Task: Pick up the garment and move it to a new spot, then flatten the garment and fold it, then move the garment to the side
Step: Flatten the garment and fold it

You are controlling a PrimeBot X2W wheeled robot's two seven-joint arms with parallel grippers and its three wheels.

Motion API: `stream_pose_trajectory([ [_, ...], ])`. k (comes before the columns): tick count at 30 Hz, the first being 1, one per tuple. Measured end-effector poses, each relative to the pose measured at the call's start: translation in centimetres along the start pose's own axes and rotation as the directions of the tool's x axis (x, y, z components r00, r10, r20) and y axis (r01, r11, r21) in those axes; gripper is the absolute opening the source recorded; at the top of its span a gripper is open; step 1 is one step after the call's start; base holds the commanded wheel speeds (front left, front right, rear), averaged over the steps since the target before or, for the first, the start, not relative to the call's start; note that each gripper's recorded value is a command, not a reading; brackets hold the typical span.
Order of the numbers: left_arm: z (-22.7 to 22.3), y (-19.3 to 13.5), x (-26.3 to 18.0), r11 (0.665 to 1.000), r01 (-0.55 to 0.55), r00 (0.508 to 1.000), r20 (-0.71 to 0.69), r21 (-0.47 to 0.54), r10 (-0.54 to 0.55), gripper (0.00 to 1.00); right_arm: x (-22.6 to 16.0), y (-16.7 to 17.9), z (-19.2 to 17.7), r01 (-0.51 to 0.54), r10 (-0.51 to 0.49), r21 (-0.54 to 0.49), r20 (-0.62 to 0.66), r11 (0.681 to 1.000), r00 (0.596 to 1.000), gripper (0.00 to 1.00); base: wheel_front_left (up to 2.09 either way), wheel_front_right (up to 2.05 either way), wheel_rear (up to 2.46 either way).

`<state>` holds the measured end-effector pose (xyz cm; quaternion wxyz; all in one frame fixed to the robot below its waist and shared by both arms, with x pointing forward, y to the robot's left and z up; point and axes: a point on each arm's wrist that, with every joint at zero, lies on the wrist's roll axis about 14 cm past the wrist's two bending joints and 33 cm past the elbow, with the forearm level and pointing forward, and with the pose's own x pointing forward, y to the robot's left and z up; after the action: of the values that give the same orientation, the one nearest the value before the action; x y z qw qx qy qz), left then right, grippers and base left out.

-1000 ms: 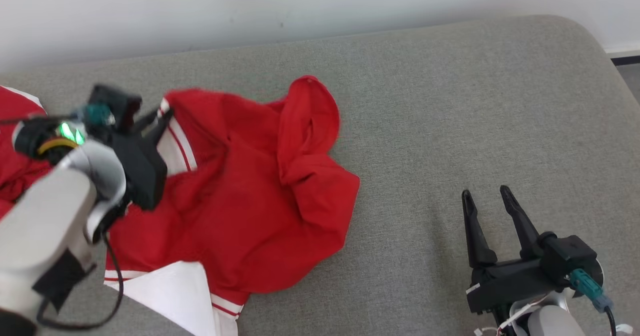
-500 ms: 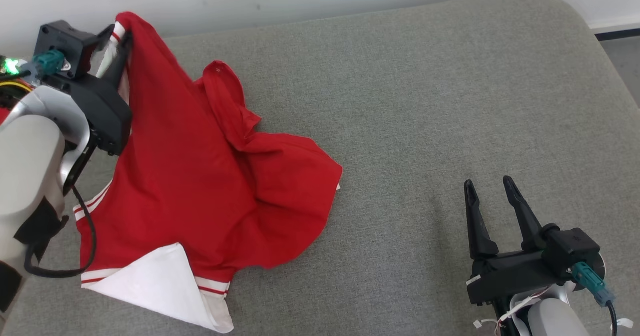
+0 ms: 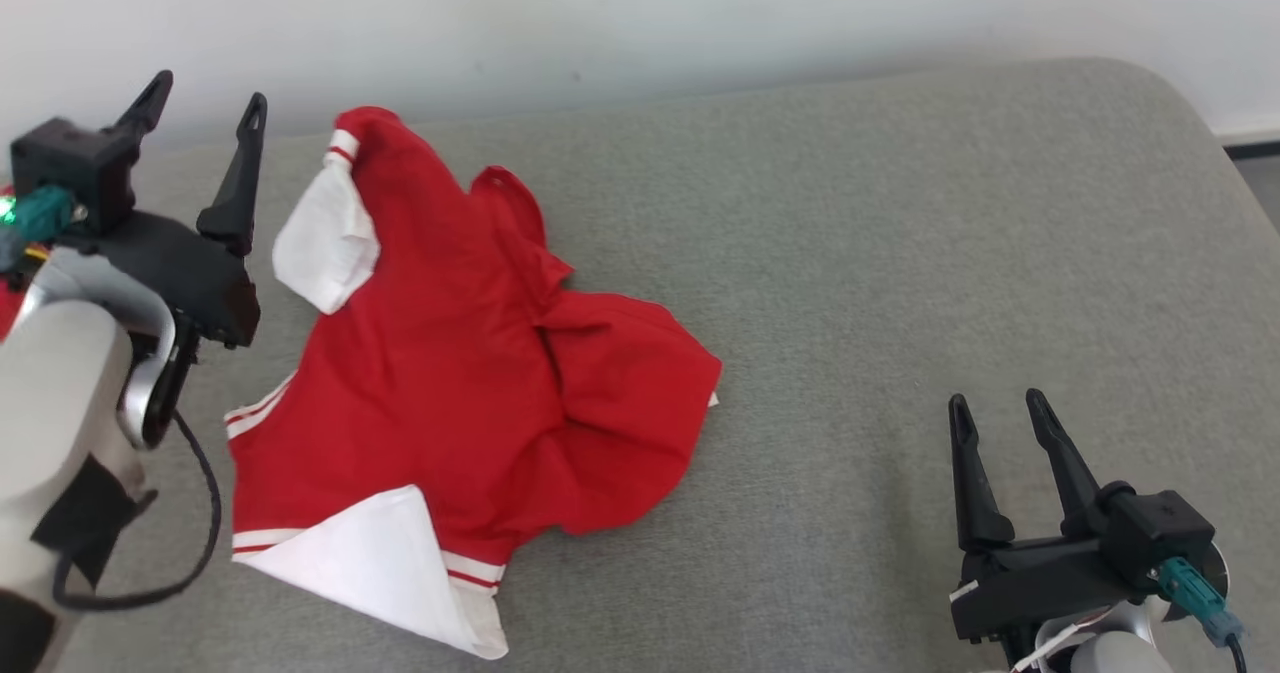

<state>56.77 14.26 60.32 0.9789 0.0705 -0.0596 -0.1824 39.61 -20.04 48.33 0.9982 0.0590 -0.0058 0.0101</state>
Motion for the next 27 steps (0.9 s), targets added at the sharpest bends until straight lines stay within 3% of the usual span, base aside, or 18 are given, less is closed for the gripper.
stream_pose_trajectory([
  [8, 1.6, 0.7, -7.0, 0.990, -0.119, 0.985, 0.117, -0.077, 0.127, 1.00, -0.1, 2.0, 0.6, -0.058, 0.058, 0.007, 0.021, 0.998, 0.998, 1.00, 0.00, 0.00, 0.00],
  [16, 0.5, 0.2, -14.3, 0.966, -0.229, 0.961, 0.130, -0.122, 0.244, 1.00, 0.0, 3.7, 1.0, -0.111, 0.111, 0.006, 0.032, 0.994, 0.993, 1.00, 0.00, 0.00, 0.00],
  [27, -0.4, -0.2, -19.6, 0.934, -0.324, 0.931, 0.126, -0.153, 0.343, 1.00, 0.3, 6.0, 1.0, -0.185, 0.185, -0.001, 0.031, 0.983, 0.982, 1.00, 0.00, 0.00, 0.00],
])
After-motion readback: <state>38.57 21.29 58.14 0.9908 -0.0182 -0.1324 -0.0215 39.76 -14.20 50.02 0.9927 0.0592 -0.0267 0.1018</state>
